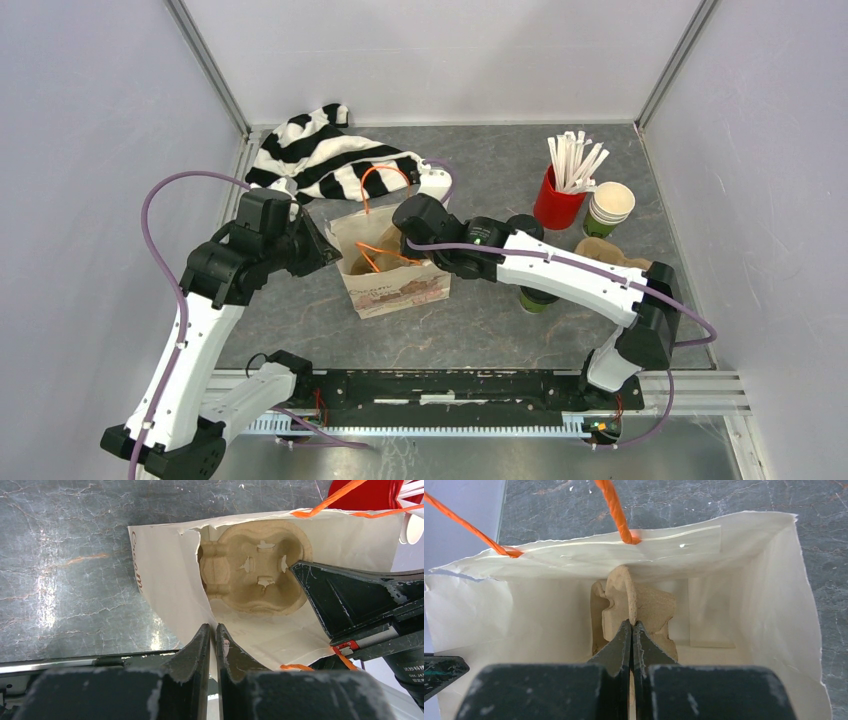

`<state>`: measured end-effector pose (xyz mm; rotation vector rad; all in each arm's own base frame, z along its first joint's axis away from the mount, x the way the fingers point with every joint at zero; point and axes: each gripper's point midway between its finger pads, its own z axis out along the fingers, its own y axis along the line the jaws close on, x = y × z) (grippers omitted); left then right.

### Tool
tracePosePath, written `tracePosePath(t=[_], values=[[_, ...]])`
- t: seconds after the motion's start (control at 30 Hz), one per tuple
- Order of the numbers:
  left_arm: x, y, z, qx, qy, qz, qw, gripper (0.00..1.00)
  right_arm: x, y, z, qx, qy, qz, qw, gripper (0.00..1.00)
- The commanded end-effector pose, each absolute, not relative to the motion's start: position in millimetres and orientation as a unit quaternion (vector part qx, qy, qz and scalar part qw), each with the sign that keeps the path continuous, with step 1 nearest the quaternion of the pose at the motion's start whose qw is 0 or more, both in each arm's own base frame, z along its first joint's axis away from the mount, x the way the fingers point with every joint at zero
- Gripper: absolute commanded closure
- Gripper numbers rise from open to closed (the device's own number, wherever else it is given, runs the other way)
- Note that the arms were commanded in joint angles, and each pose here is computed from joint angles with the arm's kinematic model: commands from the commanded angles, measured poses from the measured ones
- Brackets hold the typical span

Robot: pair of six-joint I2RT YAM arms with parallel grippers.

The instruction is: Pack the takeout coffee

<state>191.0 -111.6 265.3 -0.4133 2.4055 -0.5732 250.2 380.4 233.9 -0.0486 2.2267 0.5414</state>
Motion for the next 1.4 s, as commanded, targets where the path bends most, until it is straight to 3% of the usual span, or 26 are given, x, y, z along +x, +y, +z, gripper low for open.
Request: tracePosePath(t=[0.0,0.4,0.57,0.7,0.9,1.03,1.23,1.37], values=[[195.4,-111.2,268.8,-0.138,0.908,-0.217,0.330,0.85,248.8,392.9,232.4,-0.023,0.881,0.238,0.409,1.00],[195.1,-112.7,268.0,-0.138,0.908,-0.221,0.328,0.85,248.3,393.0,227.9,-0.028,0.884,0.233,0.404,0.97],[194.4,-110.0,266.8,-0.139,0.909,-0.214,0.329,0.85,251.3,364.8,226.5,-0.032,0.907,0.152,0.391,0.67],[193.3,-105.1,265.9,-0.141,0.912,-0.201,0.329,0.83,248.7,349.4,269.5,-0.078,0.900,0.140,0.405,0.51],[194.7,-102.8,271.0,-0.140,0.911,-0.195,0.334,0.76,229.0,358.9,330.9,-0.126,0.867,0.239,0.418,0.40],[197.0,-97.9,273.5,-0.141,0.914,-0.178,0.335,0.70,225.7,341.1,347.6,-0.148,0.861,0.225,0.431,0.31],[202.3,-89.0,271.3,-0.143,0.920,-0.144,0.334,0.59,253.0,286.4,319.9,-0.153,0.881,0.166,0.416,0.17],[207.8,-89.0,264.8,-0.144,0.926,-0.132,0.322,0.56,268.7,292.0,301.8,-0.178,0.882,0.162,0.406,0.16]])
